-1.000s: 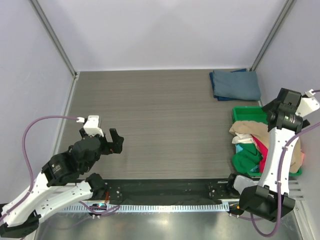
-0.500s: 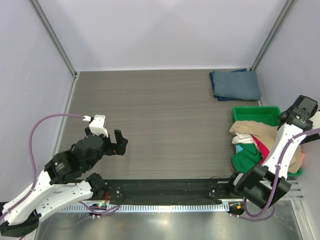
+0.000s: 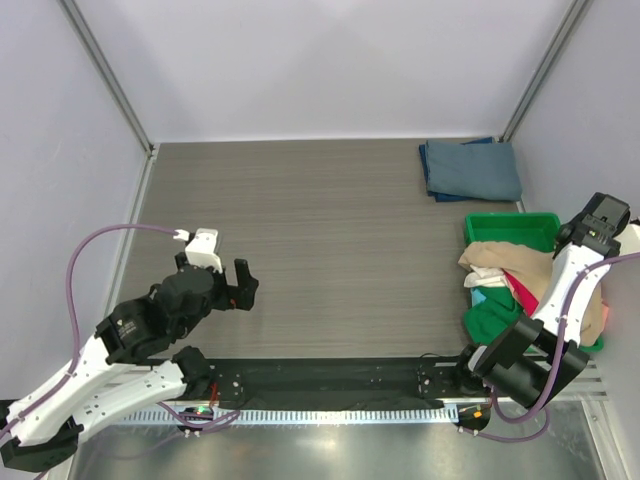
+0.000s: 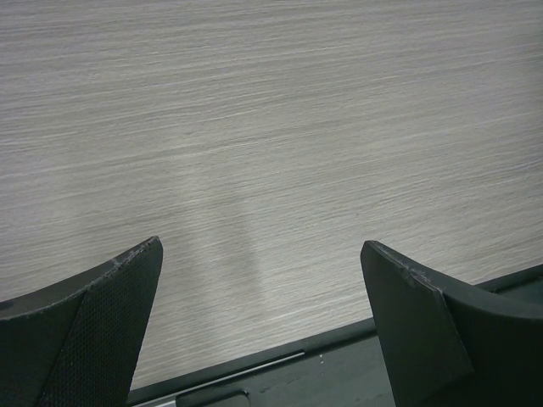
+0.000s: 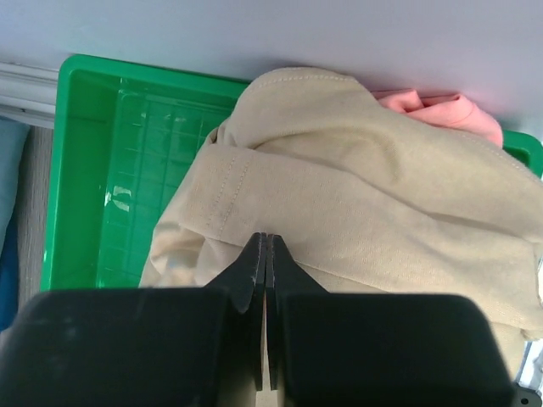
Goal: Fold and stack the t-shirts
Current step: Grab the tshirt from the pile
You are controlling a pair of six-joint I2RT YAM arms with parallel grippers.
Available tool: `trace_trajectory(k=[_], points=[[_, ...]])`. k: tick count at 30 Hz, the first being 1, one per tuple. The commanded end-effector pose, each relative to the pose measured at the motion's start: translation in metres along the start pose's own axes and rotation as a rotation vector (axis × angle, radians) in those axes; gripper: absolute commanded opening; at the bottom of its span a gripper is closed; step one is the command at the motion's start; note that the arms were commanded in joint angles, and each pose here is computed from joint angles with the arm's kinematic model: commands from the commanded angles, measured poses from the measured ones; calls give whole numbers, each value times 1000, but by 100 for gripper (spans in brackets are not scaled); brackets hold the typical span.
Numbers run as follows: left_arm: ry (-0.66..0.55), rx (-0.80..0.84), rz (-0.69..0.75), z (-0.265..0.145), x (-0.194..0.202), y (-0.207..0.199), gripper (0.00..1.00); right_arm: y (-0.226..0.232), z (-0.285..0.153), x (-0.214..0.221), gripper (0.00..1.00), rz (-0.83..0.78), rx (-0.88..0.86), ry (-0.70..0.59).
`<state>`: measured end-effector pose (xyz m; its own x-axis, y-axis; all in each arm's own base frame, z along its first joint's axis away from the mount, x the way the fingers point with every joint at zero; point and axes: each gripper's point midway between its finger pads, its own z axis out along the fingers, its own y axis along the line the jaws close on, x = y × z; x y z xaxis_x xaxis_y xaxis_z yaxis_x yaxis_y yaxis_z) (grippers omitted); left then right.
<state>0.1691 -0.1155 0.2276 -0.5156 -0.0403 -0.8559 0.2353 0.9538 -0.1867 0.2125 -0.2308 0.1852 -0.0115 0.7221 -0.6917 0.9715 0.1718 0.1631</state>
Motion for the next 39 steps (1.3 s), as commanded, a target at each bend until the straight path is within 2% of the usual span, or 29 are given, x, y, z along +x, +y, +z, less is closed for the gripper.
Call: trace_trajectory(k=[1, 3, 4, 6, 7, 13, 17, 21, 22, 24, 26, 28, 33, 39], points=[[-16, 11, -4, 3, -5, -5, 100, 7, -4, -9, 1, 30, -48, -41], [-21, 12, -6, 2, -6, -5, 100, 10, -6, -9, 1, 29, -68, -41], [-18, 11, -5, 3, -5, -4, 100, 11, -8, -10, 22, 30, -78, -41], [-18, 12, -5, 2, -5, -4, 100, 14, -12, -13, 71, 38, -94, -45], [-20, 15, -6, 2, -6, -5, 100, 14, -11, -14, 98, 43, -90, -47], [-4, 9, 4, 5, -3, -6, 100, 18, 7, -6, 100, 35, -63, -4], [7, 5, 11, 7, -1, -6, 100, 22, 22, 2, 97, 27, -56, 26], [15, -1, 16, 9, 0, -7, 100, 24, 23, 0, 60, 29, -68, 13], [16, 1, 17, 9, 0, -7, 100, 24, 21, -2, 40, 32, -70, 6], [22, -2, 20, 11, 1, -8, 100, 26, 16, -7, 30, 37, -86, -8], [25, -2, 22, 11, 2, -8, 100, 28, 11, -11, 24, 44, -101, -21], [27, -5, 22, 11, 2, -7, 100, 31, 3, -15, 2, 52, -132, -30], [26, -1, 21, 11, 1, -8, 100, 43, -28, -30, 1, 75, -227, -55], [14, 1, 14, 9, -1, -7, 100, 86, -120, -66, 1, 104, -534, -116]])
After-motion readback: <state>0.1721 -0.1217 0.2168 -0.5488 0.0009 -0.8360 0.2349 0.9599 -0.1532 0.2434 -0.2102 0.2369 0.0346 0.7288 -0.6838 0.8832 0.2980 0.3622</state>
